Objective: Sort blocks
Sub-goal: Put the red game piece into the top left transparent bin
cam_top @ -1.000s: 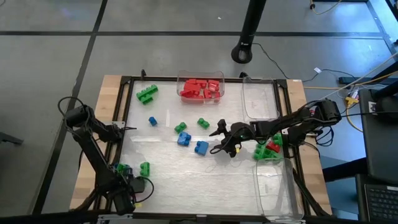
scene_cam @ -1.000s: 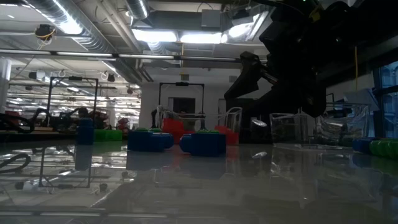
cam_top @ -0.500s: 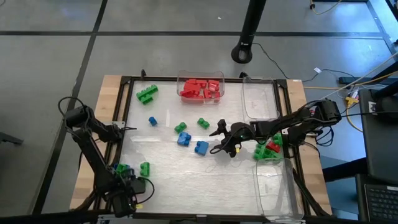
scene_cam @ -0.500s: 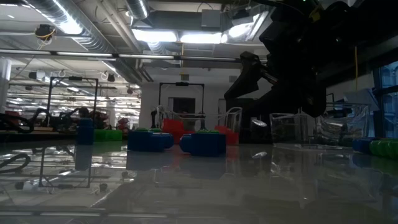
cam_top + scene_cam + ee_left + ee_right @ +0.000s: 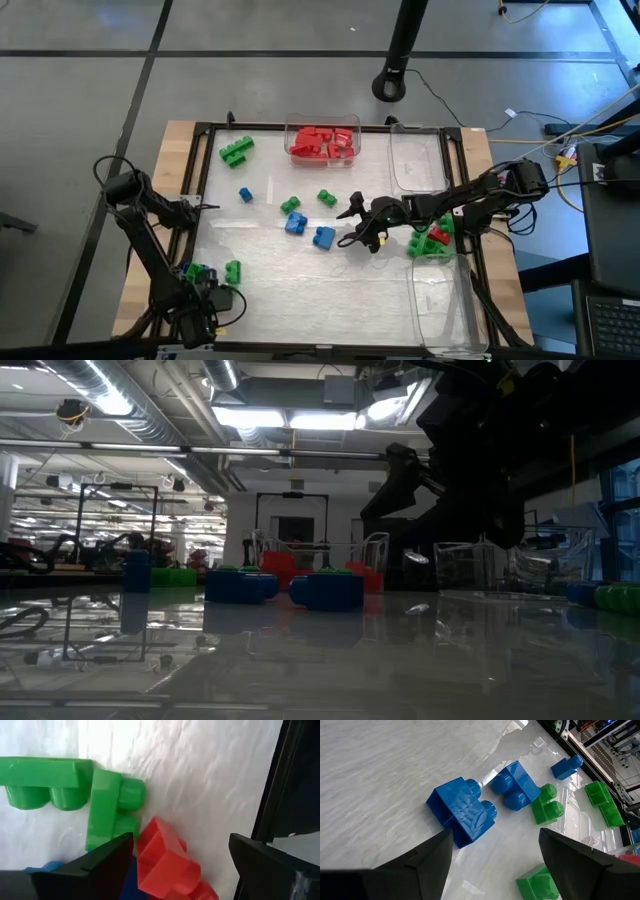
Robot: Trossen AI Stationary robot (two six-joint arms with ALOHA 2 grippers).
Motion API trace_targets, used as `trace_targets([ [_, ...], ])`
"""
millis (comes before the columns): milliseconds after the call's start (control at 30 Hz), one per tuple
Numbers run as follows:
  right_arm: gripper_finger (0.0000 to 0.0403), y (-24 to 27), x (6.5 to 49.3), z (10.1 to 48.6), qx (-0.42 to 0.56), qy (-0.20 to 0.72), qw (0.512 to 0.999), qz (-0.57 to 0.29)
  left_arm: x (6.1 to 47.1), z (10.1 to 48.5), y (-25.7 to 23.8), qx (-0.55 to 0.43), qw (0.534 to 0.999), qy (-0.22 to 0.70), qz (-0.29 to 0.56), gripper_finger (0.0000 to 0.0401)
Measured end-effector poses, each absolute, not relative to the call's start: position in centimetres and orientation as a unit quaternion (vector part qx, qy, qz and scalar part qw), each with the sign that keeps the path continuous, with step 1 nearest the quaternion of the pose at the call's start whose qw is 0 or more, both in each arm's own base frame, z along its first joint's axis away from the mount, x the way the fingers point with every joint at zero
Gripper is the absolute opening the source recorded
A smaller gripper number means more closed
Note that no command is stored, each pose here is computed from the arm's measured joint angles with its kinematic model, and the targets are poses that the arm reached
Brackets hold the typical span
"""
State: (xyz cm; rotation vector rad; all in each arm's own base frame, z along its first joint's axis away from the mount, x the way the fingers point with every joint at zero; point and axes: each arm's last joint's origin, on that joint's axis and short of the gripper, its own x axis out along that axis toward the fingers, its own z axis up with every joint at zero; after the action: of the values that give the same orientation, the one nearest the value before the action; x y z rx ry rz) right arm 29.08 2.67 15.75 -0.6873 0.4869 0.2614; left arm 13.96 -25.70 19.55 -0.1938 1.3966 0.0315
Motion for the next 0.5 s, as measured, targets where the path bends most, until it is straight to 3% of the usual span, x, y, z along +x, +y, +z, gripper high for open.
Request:
trace_targets([
  [500, 0.0293, 2.70, 29.42, 14.89, -0.333, 0.242, 0.902, 0.129, 13.21, 19.57, -26.18, -0.096, 0.762, 0.640, 0.013, 0.0318],
])
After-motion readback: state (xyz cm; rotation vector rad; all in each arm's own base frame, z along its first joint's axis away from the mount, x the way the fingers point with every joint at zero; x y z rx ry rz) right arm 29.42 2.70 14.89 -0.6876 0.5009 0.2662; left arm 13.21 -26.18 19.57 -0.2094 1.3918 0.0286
